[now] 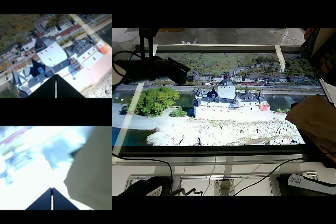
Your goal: Fold the clothes and pants, and hang the long-sleeved shirts on hangers.
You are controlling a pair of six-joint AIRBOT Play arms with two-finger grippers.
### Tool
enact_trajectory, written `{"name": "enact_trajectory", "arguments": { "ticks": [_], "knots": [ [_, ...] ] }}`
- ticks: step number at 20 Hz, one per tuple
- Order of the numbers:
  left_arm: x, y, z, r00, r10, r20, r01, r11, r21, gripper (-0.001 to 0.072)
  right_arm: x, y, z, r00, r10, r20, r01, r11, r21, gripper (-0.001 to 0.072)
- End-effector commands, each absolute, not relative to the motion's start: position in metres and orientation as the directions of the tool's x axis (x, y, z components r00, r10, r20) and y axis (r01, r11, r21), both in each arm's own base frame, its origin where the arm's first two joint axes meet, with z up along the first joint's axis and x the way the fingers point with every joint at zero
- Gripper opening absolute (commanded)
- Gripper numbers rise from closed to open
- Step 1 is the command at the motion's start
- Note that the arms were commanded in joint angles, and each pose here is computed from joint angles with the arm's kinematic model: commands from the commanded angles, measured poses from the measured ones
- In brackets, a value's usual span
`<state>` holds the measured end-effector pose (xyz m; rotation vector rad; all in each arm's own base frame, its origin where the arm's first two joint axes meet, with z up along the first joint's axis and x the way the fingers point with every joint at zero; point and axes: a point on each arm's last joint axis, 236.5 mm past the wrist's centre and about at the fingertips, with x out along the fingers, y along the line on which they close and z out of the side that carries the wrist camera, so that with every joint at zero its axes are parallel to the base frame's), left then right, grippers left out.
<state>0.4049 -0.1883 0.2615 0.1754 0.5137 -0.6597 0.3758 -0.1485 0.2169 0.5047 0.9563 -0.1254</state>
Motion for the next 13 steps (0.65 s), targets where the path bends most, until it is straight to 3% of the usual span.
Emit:
{"name": "enact_trajectory", "arguments": {
  "ticks": [1,5,13],
  "knots": [
    [0.405,-0.188,0.262,0.672,-0.540,-0.507,0.624,0.781,-0.004,0.0012,0.380,-0.087,0.235,0.576,0.104,-0.811,0.116,0.972,0.206,0.0027],
    [0.405,-0.188,0.262,0.672,-0.540,-0.507,0.624,0.781,-0.004,0.0011,0.355,-0.091,0.218,0.458,0.051,-0.888,0.107,0.988,0.112,0.0028],
    [0.405,-0.188,0.262,0.672,-0.540,-0.507,0.624,0.781,-0.004,0.0012,0.353,-0.088,0.217,0.450,0.065,-0.890,0.101,0.987,0.123,0.0028]
  ]
}}
